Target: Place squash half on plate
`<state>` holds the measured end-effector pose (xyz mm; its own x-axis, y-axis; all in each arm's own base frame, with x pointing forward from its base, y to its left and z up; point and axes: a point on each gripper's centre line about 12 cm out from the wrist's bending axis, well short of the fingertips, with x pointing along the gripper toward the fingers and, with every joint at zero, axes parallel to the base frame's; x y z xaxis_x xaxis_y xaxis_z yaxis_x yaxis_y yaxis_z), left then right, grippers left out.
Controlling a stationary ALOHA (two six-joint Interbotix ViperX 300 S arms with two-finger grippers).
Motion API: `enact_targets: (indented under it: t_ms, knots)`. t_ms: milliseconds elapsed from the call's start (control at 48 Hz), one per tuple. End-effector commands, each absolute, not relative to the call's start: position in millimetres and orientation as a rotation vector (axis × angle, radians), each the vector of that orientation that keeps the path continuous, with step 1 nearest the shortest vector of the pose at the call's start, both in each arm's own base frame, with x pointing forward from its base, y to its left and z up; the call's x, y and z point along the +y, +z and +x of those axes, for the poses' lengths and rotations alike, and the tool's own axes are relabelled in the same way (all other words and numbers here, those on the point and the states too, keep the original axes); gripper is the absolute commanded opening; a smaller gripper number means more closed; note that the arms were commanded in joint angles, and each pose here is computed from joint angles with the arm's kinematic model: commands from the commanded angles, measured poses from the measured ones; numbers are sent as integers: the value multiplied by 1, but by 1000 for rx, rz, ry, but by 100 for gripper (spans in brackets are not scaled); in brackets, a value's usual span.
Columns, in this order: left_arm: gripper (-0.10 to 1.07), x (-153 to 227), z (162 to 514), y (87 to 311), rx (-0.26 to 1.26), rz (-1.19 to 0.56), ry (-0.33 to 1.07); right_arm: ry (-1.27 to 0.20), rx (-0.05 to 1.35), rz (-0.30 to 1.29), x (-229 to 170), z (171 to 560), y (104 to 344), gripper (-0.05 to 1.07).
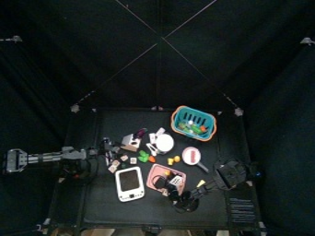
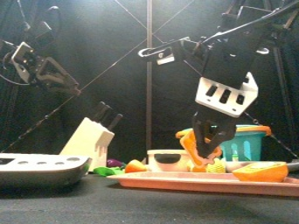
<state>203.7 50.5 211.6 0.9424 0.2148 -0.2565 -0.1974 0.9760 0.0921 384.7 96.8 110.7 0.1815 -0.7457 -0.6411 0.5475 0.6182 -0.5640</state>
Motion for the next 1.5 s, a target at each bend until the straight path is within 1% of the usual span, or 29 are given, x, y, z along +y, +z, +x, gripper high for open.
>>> enact_targets:
  t_ms: [0, 167, 521, 625, 812, 938, 1167, 1479]
  knots:
    - [87, 51, 206, 216, 255, 66, 211, -920, 1020, -200, 99, 390, 120, 59]
    - [87, 51, 206, 216, 254, 68, 211, -929, 1034, -221, 97, 390, 112, 59]
    - [87, 51, 206, 215, 255, 67, 211, -931, 1041, -231, 98, 388, 109, 61]
    - [87, 51, 206, 215, 258, 65, 211, -923, 1039, -227, 99, 389, 109, 66]
    - [87, 51, 205, 215, 258, 67, 211, -907, 1038, -218, 101, 390, 107, 80]
    - [87, 51, 205, 215, 258, 67, 211, -884, 1037, -210, 102, 392, 106, 85]
    - [87, 51, 205, 215, 258, 67, 212, -872, 1035, -207, 103, 393, 104, 86]
    - [87, 51, 205, 214, 267, 66, 213, -813, 987, -195, 116, 403, 112, 86]
